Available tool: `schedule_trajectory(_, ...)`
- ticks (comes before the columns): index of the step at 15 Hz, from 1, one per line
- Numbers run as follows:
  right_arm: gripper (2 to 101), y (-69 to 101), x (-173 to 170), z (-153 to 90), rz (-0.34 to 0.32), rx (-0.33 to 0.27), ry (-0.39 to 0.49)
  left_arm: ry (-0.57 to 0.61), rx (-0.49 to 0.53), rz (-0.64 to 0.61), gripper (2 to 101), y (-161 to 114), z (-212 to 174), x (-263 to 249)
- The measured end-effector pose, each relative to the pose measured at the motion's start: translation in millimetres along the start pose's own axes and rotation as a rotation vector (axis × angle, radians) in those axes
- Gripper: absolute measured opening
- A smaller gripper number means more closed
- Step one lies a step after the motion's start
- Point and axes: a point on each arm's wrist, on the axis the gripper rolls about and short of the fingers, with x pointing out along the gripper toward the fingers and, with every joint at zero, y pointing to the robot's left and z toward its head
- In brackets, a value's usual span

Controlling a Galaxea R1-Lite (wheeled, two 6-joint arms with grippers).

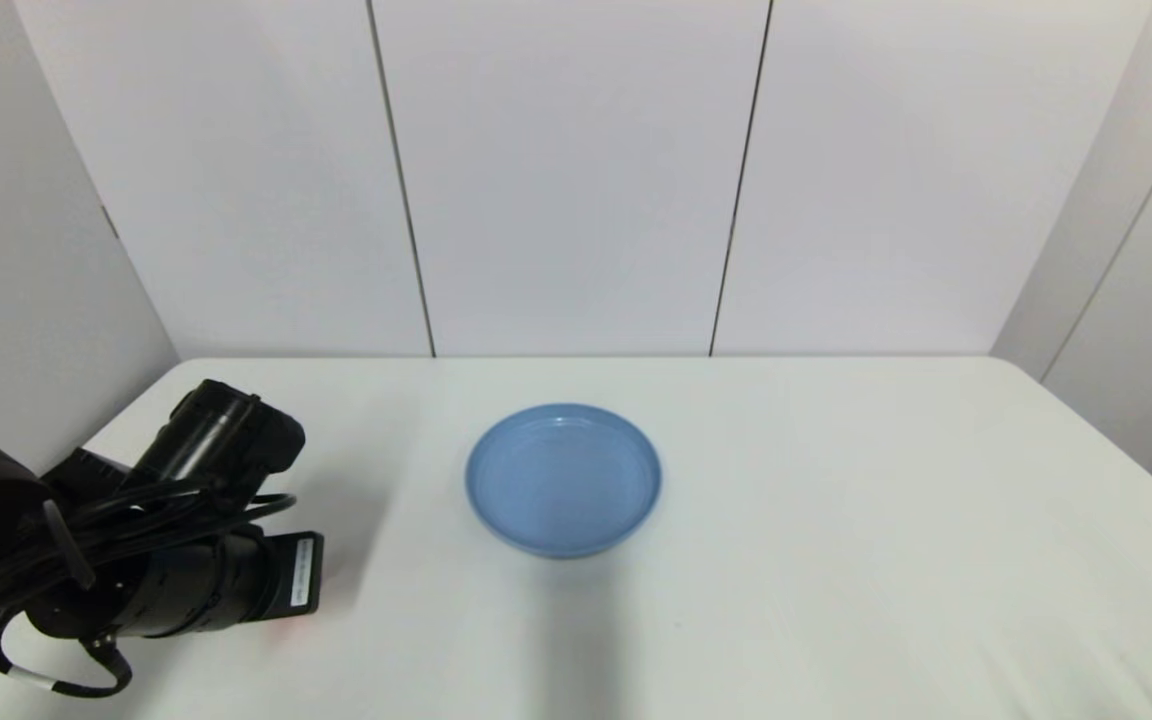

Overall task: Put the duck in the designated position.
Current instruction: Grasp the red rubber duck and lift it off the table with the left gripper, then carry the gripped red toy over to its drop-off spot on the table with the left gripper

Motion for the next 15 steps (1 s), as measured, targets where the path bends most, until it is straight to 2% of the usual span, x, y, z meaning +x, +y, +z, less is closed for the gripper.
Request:
schedule_trajectory(6,97.3,0.0,0.0,0.0,0.0,0.0,0.0,-0.161,0.008,-0.083,37.5,-24.3,52.4,-16.7)
schedule_trajectory(9,97.3,0.0,0.0,0.1,0.0,0.0,0.0,-0.229,0.04,-0.108,36.6,-41.9,78.4,-0.8)
schedule_trajectory(15,97.3,0.0,0.0,0.1,0.0,0.0,0.0,-0.2,0.076,-0.069,34.9,-55.6,98.3,53.5)
